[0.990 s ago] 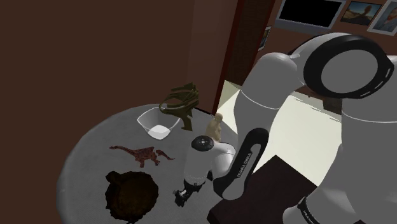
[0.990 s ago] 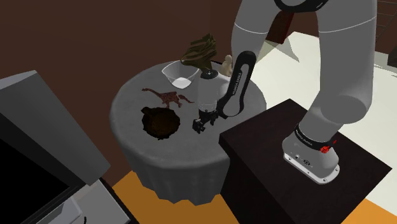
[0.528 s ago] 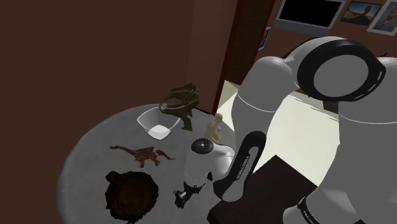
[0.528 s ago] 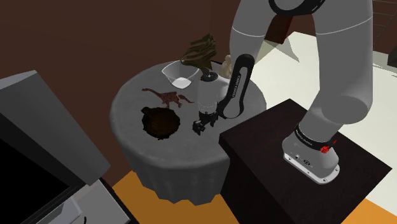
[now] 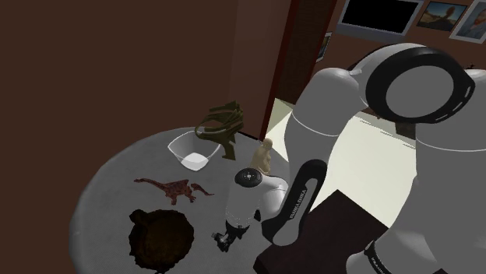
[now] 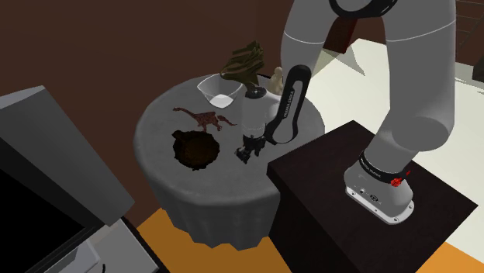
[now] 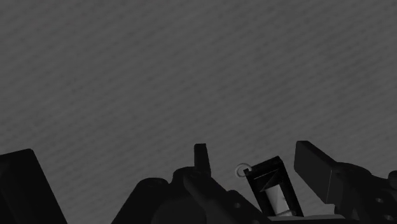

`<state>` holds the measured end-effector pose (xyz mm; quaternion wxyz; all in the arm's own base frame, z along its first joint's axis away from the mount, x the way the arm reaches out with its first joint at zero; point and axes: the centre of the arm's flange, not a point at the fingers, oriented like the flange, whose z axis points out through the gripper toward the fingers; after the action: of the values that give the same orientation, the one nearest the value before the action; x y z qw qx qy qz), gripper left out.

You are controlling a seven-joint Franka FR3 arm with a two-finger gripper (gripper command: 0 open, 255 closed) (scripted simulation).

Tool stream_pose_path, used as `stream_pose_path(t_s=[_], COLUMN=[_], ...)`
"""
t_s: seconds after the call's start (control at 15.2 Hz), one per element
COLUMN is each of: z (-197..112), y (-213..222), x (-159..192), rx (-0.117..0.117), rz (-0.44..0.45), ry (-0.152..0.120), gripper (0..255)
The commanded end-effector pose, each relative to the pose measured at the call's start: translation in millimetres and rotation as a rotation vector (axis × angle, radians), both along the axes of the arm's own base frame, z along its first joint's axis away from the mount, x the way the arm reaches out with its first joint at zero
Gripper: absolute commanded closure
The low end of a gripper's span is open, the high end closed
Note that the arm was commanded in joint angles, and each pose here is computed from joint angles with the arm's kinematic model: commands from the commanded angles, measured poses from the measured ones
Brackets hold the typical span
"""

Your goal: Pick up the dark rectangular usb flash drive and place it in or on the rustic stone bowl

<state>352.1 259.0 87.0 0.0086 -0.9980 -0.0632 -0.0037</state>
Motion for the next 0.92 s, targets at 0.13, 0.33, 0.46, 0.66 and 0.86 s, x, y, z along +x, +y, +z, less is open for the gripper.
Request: stream_pose_path(t_s=[0.13, 0.33, 0.46, 0.66, 0.86], z=[-2, 13, 24, 40, 56], y=[3, 3, 3, 3, 3], x=[-1, -1, -1, -1, -1], rx=[0.003, 0.003, 0.003, 0.003, 0.003], rz=[0.006, 0.006, 0.006, 0.006, 0.006], ry=[0.002, 0.002, 0.002, 0.002, 0.002], gripper=[255, 255, 255, 255, 255])
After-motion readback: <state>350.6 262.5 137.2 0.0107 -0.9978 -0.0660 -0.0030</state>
